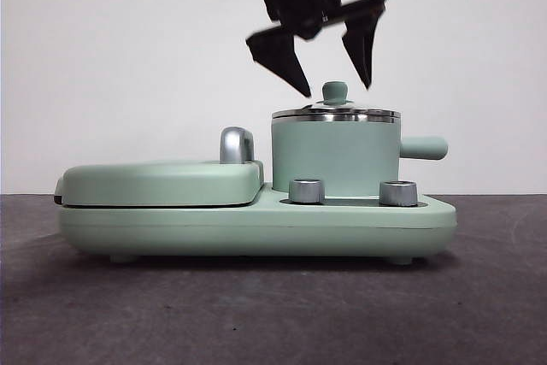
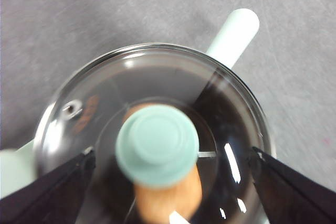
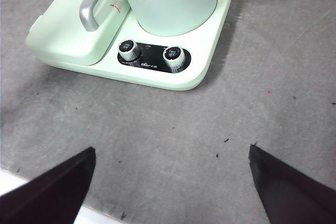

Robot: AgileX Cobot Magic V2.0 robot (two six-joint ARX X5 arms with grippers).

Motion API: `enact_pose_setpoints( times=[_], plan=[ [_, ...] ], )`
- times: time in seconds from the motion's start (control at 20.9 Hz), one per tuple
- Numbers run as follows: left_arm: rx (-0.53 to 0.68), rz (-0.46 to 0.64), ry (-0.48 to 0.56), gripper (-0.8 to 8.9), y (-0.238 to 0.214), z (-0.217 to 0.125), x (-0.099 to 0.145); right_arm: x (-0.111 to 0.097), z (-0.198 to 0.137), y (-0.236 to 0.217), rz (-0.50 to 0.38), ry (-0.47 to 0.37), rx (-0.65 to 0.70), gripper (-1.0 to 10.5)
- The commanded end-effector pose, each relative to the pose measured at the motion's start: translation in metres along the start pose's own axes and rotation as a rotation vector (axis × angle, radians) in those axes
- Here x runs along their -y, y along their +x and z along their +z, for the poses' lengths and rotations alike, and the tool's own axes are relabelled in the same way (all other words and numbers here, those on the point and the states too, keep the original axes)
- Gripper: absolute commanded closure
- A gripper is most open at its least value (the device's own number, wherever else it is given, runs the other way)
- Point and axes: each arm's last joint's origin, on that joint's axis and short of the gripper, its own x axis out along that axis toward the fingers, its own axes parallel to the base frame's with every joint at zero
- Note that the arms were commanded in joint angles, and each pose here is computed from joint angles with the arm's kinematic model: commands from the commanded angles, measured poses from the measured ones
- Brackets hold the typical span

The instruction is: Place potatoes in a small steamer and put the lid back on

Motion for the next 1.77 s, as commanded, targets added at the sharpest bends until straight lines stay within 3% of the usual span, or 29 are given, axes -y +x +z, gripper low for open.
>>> enact_pose_setpoints(
  times=[0.05, 0.19, 0.48, 0.81, 1.05, 1.24, 1.62, 1.77],
  plan=[
    [-0.035, -0.008, 0.007, 3.41, -0.018, 0.008, 0.005, -0.001, 0.002, -0.001, 0.011, 0.005, 0.015, 4.8],
    [-0.101, -0.022, 0.012, 3.50, -0.049, 0.009, 0.008, -0.001, 0.002, -0.001, 0.011, 0.005, 0.016, 4.8],
    [-0.097, -0.047, 0.011, 3.88, -0.132, -0.001, 0.006, -0.001, 0.002, -0.001, 0.012, 0.005, 0.015, 4.8],
    [-0.121, -0.044, 0.033, 3.88, -0.217, -0.080, -0.002, -0.003, 0.003, -0.002, 0.063, 0.002, 0.017, 4.8],
    [-0.043, -0.046, -0.008, 3.88, -0.242, -0.140, -0.006, -0.008, 0.011, -0.002, 0.171, -0.014, 0.072, 4.8],
    [0.076, -0.053, -0.053, 3.88, -0.253, -0.186, -0.009, -0.010, 0.014, -0.002, 0.206, -0.026, 0.098, 4.8],
    [0.264, -0.083, -0.160, 3.88, -0.258, -0.255, -0.012, -0.011, 0.016, -0.003, 0.214, -0.034, 0.122, 4.8],
    [0.297, -0.089, -0.175, 4.79, -0.264, -0.270, -0.013, -0.011, 0.016, -0.003, 0.216, -0.035, 0.121, 4.9]
  ],
)
